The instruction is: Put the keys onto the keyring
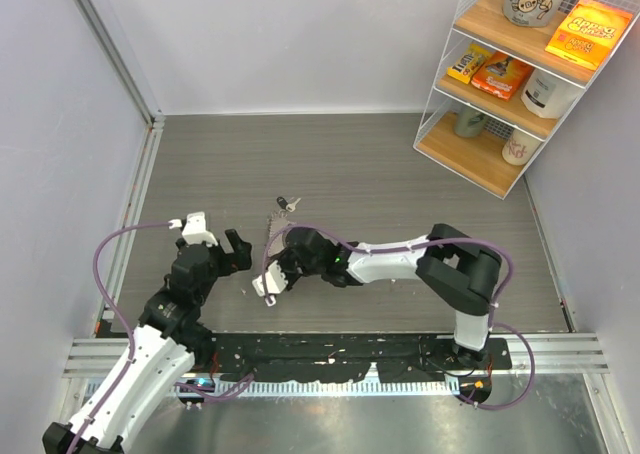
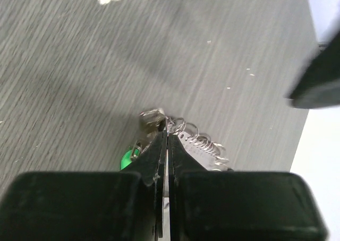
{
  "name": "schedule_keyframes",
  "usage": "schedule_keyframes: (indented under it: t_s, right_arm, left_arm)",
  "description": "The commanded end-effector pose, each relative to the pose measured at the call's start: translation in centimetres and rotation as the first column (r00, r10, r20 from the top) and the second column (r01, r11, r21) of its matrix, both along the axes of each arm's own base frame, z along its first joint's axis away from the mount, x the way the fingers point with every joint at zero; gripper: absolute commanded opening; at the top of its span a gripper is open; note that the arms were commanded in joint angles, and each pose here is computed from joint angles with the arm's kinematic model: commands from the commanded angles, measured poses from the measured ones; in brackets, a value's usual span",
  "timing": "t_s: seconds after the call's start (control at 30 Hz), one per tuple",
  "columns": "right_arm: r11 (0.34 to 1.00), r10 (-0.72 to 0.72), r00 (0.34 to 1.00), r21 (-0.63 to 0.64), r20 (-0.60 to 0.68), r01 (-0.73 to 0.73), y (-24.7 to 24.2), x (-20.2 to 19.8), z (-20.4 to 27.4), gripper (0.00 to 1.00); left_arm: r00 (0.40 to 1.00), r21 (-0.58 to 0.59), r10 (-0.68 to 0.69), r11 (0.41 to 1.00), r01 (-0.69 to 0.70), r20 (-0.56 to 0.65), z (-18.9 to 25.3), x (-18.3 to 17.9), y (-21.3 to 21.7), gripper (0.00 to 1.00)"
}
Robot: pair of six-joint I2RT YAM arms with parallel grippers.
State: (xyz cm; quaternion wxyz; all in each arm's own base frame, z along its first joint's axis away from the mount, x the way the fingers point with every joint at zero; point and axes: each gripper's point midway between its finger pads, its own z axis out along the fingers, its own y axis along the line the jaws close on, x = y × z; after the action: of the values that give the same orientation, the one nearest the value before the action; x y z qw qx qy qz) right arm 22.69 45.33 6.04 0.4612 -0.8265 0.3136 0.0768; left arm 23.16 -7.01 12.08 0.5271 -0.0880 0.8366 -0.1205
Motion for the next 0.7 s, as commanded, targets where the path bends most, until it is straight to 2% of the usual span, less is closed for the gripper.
schedule_keyframes:
  t_s: [0.0,0.2,0.4,0.67]
  right_arm:
    - [0.978,-0.045,0.997,0.200,-0.069,0.058,0.6,-0.5,6.7,0.05]
    - [0.935,-0.061,0.985,0.337,-0.160,0.113,-1.0,-2.1,10.7,0.05]
    - [0.904,-0.081,0.956,0.383,-0.283,0.190,-3.2,-3.8,13.4,0.06]
    - [0.836,-0.090,0.919,0.472,-0.385,0.280,-7.1,-6.2,18.0,0.06]
  left_arm:
    - [0.994,-0.065,-0.055,0.996,0.061,0.091,1.9,0.5,-1.4,0.97]
    - [0.978,-0.096,-0.130,0.985,0.147,0.166,3.1,0.1,-2.7,0.93]
    - [0.939,-0.145,-0.217,0.954,0.262,0.265,5.0,-0.5,-4.6,0.90]
    - [0.835,-0.192,-0.413,0.843,0.502,0.364,8.2,-2.6,-8.5,0.89]
